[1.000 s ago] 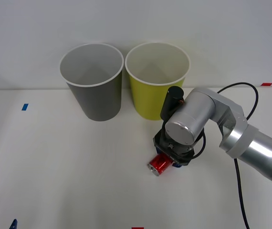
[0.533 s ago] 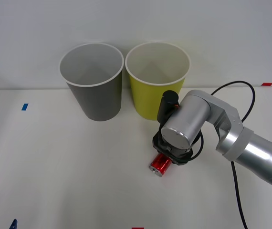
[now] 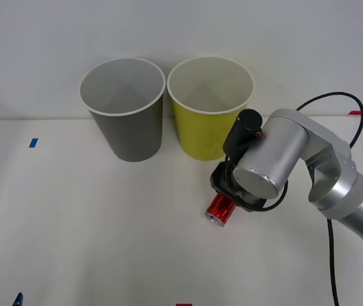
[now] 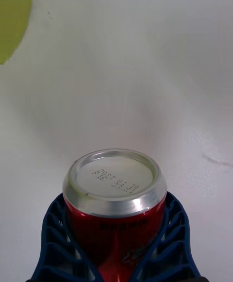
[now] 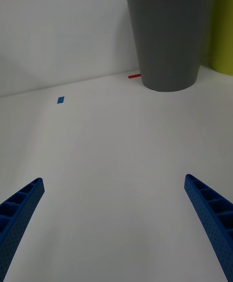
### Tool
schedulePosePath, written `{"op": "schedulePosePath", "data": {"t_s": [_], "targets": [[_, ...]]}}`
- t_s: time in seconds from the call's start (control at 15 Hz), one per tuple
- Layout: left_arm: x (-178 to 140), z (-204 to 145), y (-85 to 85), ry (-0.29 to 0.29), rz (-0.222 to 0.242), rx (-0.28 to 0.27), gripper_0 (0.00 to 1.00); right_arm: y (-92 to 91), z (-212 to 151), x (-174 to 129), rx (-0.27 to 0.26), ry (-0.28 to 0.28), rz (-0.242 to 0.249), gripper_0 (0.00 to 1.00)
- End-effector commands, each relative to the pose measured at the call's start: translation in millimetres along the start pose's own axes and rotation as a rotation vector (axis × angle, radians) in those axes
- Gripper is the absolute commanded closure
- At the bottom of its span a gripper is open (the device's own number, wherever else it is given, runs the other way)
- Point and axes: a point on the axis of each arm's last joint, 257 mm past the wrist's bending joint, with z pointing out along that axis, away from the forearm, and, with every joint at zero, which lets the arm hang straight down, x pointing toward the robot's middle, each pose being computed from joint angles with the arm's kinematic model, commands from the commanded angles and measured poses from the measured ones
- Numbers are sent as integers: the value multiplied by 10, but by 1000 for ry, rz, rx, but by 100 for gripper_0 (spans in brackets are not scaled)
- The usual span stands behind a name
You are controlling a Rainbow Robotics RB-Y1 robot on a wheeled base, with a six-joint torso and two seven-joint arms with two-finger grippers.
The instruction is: Put cans in the gray bin and PET bottles in the light green bin.
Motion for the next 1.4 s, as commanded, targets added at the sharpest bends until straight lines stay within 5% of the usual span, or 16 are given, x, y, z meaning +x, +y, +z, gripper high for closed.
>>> {"op": "schedulePosePath", "data": {"t_s": [0.07,0.6,0.87,1.4], "targets": [[0,0,0,0,0,0,0,-150,-210,-340,-60,-87,-71,100],[0,0,0,0,0,0,0,-263,-990,-544,-271,-218,-160,100],[0,0,0,0,0,0,0,-156,-1400,-625,-344,-359,-338,100],[0,0,0,0,0,0,0,338,-1951,-913,-461,-657,-693,100]]}}
